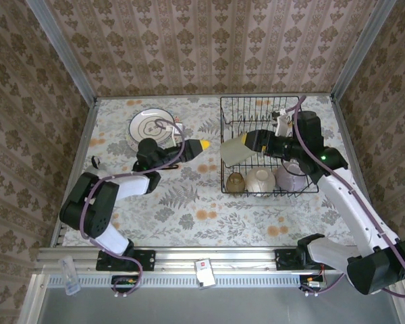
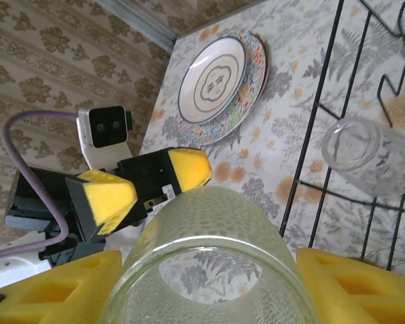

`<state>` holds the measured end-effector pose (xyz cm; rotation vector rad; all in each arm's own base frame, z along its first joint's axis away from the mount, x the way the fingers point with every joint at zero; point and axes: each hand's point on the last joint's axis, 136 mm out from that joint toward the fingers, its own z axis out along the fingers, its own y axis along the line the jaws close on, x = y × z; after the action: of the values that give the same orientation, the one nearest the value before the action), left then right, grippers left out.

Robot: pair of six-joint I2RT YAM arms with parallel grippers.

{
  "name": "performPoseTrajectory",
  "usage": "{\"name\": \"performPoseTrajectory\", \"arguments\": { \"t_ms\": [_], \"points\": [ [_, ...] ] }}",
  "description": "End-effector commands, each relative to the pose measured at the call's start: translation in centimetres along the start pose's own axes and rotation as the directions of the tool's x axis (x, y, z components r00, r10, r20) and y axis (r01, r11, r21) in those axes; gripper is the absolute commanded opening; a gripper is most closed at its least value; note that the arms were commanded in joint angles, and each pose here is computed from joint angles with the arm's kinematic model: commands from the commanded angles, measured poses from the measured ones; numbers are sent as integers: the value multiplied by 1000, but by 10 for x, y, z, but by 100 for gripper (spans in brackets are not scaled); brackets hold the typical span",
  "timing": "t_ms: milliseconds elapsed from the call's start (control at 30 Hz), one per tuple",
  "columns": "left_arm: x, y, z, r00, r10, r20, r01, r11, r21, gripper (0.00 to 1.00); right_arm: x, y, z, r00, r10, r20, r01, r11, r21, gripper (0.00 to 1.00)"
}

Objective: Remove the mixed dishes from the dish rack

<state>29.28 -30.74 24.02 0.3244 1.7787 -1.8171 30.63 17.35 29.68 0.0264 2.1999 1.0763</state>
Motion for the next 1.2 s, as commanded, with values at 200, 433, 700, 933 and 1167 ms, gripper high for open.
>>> {"name": "performPoseTrajectory", "arguments": {
  "t_ms": [200, 433, 700, 933, 1167],
  "points": [
    [20, -60, 20, 994, 91, -65, -78, 979, 186, 91, 2, 10, 12, 999, 28, -29, -31, 992, -123, 34],
    [23, -86, 19, 994, 100, -40, -89, 971, 222, 84, 2, 5, 20, 998, 41, -42, -47, 990, -136, 34],
    [23, -96, 18, 999, 52, 0, -51, 974, 221, 63, 1, 2, 27, 997, 58, -47, -65, 986, -155, 34],
    [23, -99, 23, 1000, 20, 13, -22, 975, 222, 30, 1, 5, 28, 997, 63, -50, -72, 980, -185, 34],
    [25, -98, 29, 1000, -2, 12, -1, 976, 220, 0, 0, 12, 25, 998, 50, -48, -59, 973, -221, 36]
  ]
}}
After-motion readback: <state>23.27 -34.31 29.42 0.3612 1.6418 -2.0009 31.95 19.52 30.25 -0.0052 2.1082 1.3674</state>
